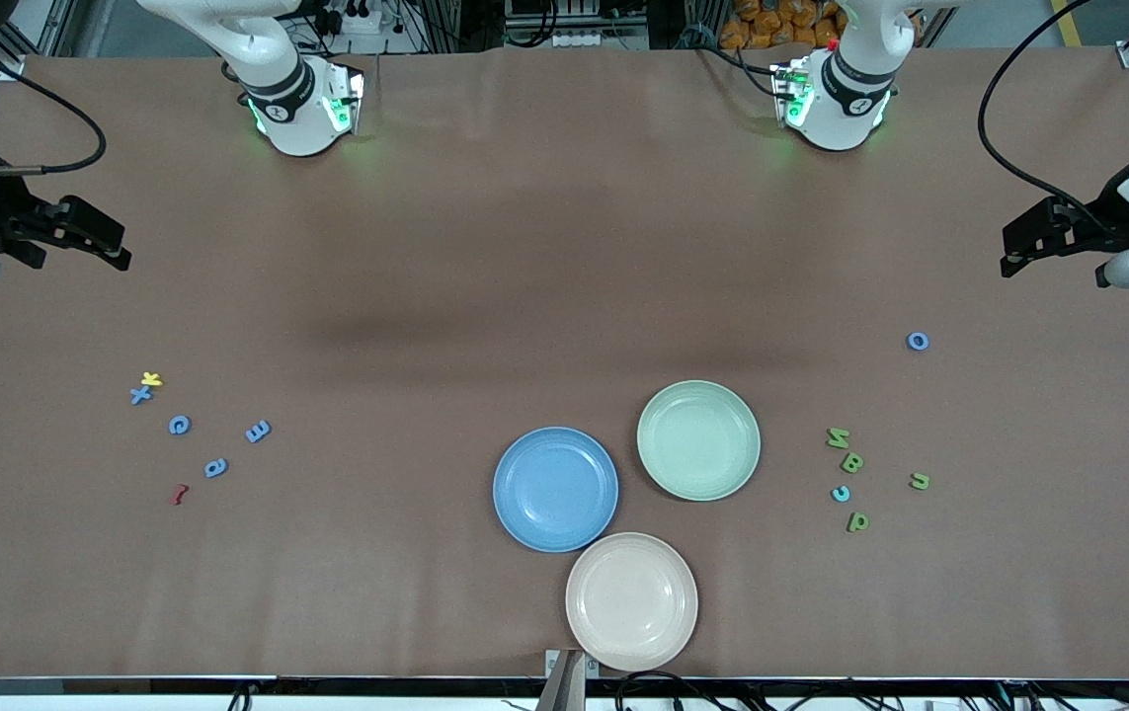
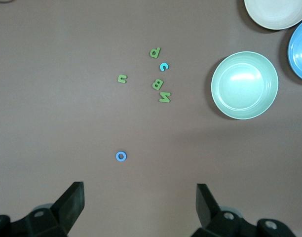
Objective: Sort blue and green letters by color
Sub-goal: 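Lower the left gripper to the green letters while the right gripper reaches the blue letters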
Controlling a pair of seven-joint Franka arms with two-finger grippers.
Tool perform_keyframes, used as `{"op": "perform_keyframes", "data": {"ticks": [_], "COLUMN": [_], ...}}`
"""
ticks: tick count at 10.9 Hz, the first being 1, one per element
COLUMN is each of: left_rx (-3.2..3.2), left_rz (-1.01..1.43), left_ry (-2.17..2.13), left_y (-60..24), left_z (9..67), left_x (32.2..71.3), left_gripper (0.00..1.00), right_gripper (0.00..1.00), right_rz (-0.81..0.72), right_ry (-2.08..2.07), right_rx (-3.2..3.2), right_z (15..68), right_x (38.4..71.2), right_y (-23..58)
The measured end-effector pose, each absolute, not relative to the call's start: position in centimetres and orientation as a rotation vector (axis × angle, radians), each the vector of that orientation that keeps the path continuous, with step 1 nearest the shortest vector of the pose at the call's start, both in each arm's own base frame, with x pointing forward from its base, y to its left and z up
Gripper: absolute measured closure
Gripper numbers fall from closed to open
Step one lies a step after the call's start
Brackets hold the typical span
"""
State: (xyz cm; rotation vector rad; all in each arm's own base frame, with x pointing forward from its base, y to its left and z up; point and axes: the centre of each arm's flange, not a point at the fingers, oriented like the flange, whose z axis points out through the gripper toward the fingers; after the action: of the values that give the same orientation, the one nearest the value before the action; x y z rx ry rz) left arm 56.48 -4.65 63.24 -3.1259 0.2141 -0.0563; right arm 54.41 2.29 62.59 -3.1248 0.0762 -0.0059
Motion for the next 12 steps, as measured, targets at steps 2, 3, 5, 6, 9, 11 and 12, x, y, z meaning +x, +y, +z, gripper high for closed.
{"op": "perform_keyframes", "data": {"ticks": [2,3,5,6,9,11,12], "left_rx": [-3.127,-3.127,-3.128,-3.128,-3.133,-3.139,-3.143], "left_rz": [-0.055,-0.054,-0.045,-0.033,0.029,0.043,0.045], "left_ry": [0.215,0.215,0.215,0.215,0.217,0.218,0.218], "left_y": [-4.7,-4.7,-4.7,-4.7,-4.7,-4.7,-4.8], "left_z": [63.2,63.2,62.8,62.4,59.6,56.7,55.0], "left_x": [56.5,56.5,56.7,56.9,58.3,60.2,61.3], "left_gripper": [0.00,0.00,0.00,0.00,0.00,0.00,0.00], "right_gripper": [0.00,0.00,0.00,0.00,0.00,0.00,0.00], "right_rz": [-0.007,-0.007,-0.007,-0.007,-0.015,-0.012,-0.011], "right_ry": [0.076,0.076,0.076,0.076,0.079,0.090,0.093], "right_rx": [-3.125,-3.125,-3.125,-3.125,-3.124,-3.124,-3.123], "right_z": [62.6,62.6,62.6,62.6,62.1,59.1,56.7], "right_x": [54.4,54.4,54.4,54.4,54.7,55.6,56.3], "right_y": [2.3,2.3,2.3,2.3,2.2,1.7,1.4]}}
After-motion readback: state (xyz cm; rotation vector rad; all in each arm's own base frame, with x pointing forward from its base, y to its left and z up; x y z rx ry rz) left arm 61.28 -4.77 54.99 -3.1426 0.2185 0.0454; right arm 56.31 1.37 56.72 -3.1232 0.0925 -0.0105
